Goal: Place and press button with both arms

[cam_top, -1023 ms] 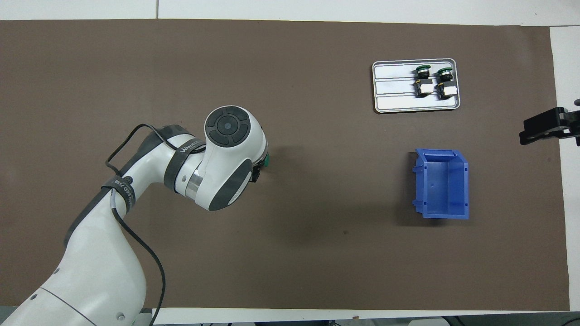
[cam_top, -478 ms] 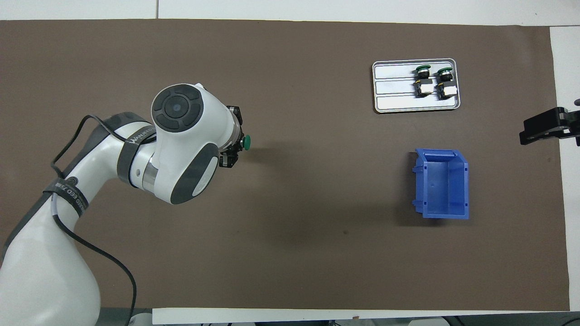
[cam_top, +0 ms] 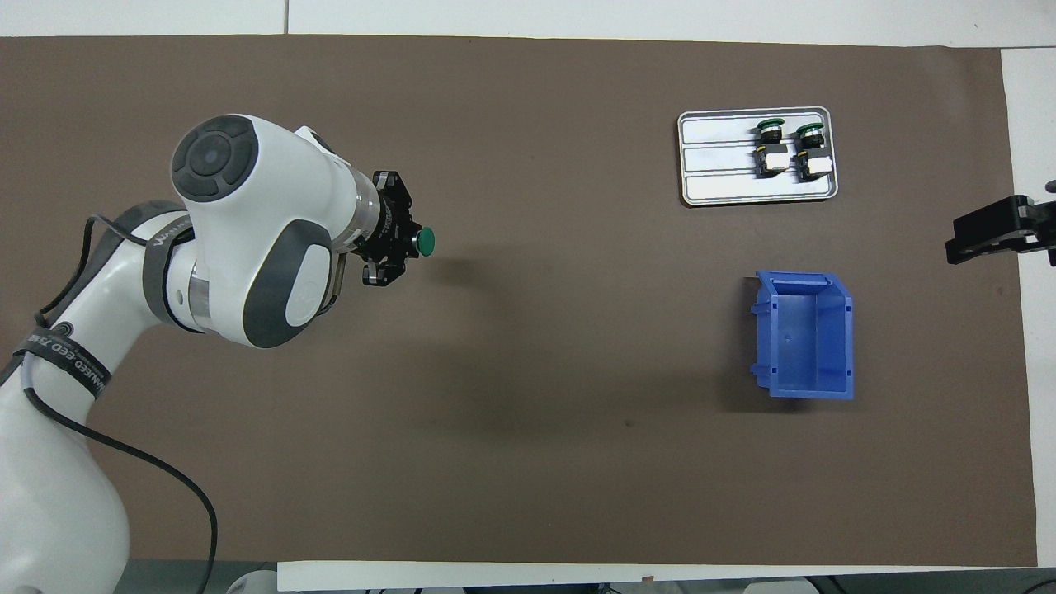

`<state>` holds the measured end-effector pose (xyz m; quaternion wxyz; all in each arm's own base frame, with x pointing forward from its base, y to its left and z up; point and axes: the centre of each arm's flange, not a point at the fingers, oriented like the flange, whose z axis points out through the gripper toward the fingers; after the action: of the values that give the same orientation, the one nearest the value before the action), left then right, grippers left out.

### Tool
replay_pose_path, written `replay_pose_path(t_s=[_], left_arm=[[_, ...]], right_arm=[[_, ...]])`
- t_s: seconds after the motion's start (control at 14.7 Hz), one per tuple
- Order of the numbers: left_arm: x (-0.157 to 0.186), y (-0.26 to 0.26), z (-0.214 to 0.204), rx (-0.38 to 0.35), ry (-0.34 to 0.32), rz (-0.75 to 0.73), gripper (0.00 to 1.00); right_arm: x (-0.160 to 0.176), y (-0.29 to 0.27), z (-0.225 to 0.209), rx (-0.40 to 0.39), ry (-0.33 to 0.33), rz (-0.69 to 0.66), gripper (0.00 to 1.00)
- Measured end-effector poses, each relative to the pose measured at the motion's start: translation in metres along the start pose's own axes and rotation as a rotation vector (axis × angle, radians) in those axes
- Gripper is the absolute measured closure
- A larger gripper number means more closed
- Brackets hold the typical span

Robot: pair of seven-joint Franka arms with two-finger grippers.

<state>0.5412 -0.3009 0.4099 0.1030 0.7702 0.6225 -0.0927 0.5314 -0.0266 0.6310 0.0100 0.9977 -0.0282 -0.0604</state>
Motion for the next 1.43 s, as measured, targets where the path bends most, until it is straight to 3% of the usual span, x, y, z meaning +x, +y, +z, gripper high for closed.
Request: replay_pose_path(t_s=[0.34, 0.61, 0.96, 1.16, 1.43], left_arm=[[0.034, 0.006, -0.002, -0.007, -0.19, -0.034, 0.67], [0.049, -0.002, 0.007, -0.05, -0.301, -0.082, 0.67], [0.064, -0.013, 0.013, -0.048, -0.355, -0.065, 0.67], [0.082, -0.019, 0.013, 0.005, -0.45, 0.005, 0.67], [0.107, -0.018, 0.008, -0.002, -0.519, 0.01, 0.67]], right_arm=[[0.0, 0.0, 0.0, 0.0, 0.0, 0.0, 0.01], [0.0, 0.0, 0.0, 0.0, 0.0, 0.0, 0.01], [0.0, 0.0, 0.0, 0.0, 0.0, 0.0, 0.01], [0.0, 0.0, 0.0, 0.0, 0.0, 0.0, 0.01], [0.0, 0.0, 0.0, 0.0, 0.0, 0.0, 0.01]])
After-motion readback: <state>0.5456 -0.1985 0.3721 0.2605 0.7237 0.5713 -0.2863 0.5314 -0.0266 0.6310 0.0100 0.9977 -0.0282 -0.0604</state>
